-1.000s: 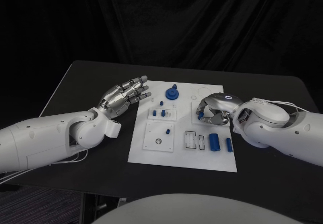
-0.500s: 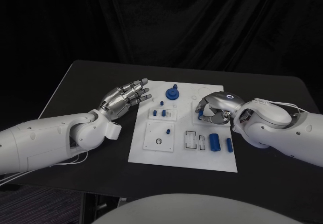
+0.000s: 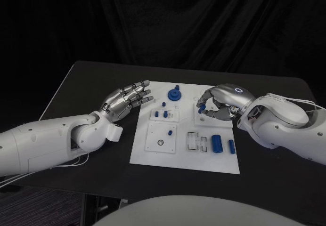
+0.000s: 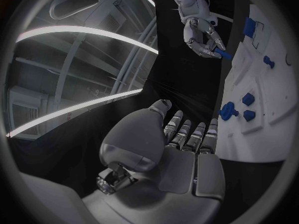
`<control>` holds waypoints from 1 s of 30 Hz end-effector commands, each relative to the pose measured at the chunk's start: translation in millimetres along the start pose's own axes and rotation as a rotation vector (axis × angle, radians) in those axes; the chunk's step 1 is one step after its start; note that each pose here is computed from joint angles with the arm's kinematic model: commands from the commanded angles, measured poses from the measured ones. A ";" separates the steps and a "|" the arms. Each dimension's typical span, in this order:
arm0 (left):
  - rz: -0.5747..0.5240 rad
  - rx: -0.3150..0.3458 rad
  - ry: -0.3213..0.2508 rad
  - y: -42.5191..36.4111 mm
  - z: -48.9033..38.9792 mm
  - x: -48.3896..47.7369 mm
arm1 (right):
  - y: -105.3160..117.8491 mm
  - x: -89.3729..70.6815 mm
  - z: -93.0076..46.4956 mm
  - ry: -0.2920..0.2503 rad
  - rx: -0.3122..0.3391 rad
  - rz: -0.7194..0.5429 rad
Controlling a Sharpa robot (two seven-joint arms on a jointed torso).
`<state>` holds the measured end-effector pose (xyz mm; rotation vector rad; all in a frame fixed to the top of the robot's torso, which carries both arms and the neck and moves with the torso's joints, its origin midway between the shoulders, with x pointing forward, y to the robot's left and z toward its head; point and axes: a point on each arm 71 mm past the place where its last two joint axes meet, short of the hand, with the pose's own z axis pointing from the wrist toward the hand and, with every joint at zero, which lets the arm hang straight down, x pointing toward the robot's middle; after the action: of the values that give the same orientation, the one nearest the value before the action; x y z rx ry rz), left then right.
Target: Assemble the parts on the task board
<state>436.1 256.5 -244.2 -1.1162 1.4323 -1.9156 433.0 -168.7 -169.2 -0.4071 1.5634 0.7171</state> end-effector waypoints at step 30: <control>-0.005 0.054 0.003 -3.2 -0.2 0.9 | 114.4 69.7 47.8 0.138 -0.393 0.044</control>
<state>435.9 257.0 -244.3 -1.1171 1.4316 -1.9138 388.2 -43.6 -210.8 -0.6826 1.5612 1.0578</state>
